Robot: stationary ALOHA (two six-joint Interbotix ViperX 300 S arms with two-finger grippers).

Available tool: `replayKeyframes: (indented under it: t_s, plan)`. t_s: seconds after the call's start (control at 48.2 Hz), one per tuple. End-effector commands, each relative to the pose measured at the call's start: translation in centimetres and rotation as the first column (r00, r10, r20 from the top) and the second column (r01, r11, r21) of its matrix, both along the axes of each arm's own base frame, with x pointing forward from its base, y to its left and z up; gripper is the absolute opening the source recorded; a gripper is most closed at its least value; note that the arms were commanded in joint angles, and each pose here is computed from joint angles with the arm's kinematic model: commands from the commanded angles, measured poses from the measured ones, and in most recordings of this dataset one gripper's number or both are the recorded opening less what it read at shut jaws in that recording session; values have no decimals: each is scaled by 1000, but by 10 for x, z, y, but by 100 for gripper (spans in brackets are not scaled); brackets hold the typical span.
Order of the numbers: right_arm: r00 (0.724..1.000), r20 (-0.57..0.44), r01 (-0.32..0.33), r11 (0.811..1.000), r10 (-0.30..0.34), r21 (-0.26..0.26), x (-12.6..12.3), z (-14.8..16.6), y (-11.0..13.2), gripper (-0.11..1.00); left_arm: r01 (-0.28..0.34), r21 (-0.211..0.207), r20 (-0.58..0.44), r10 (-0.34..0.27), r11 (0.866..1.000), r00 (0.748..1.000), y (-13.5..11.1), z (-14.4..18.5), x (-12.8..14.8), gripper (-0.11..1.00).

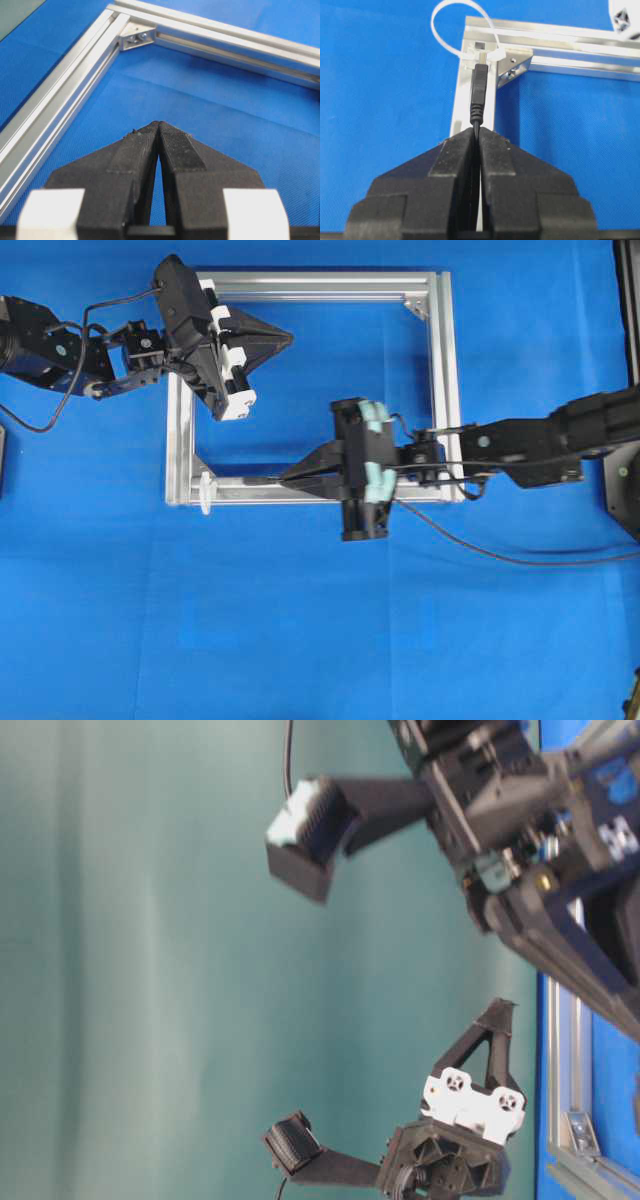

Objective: Insert the wire through the string loop located on the left side.

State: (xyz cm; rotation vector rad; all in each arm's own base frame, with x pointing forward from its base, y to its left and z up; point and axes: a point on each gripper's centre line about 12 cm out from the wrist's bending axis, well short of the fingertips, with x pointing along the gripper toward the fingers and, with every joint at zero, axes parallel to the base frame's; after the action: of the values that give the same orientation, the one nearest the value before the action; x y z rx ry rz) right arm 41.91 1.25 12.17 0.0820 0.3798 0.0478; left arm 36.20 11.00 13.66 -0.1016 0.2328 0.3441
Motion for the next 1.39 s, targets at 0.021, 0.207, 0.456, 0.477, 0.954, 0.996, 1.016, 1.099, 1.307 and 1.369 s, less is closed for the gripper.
replayKeyframes:
  t_s: [0.021,0.207,0.456,0.477,0.954,0.996,1.016,1.099,1.307,1.369]
  plan:
    - [1000,22,-6,1000,6,-7,15,10,2,0,0,14,47,-1,1000,999,1,16,3,0]
    - [1000,23,-7,1000,7,-7,23,8,3,0,0,13,43,-1,1000,999,1,15,2,0]
    - [1000,23,-9,1000,9,-7,23,8,4,0,0,13,44,-1,1000,999,1,15,2,0]
    - [1000,23,-10,1000,10,-8,23,8,4,0,0,14,46,-1,1000,999,1,16,2,0]
    - [999,34,-10,1000,11,-7,24,10,4,0,0,14,46,-1,1000,999,1,16,2,0]
    - [999,33,-9,1000,9,-6,24,9,4,0,0,14,46,-1,1000,999,1,16,2,0]
    - [999,34,-9,1000,9,-6,24,10,4,0,0,13,44,-1,1000,999,1,15,2,0]
    - [999,33,-9,1000,9,-6,24,9,4,0,0,13,44,-1,1000,999,1,15,2,0]
    - [999,33,-10,1000,11,-7,24,9,4,0,0,13,44,-1,1000,999,1,15,2,0]
    - [999,34,-9,1000,9,-6,24,9,4,0,0,13,44,-1,1000,999,1,15,2,0]
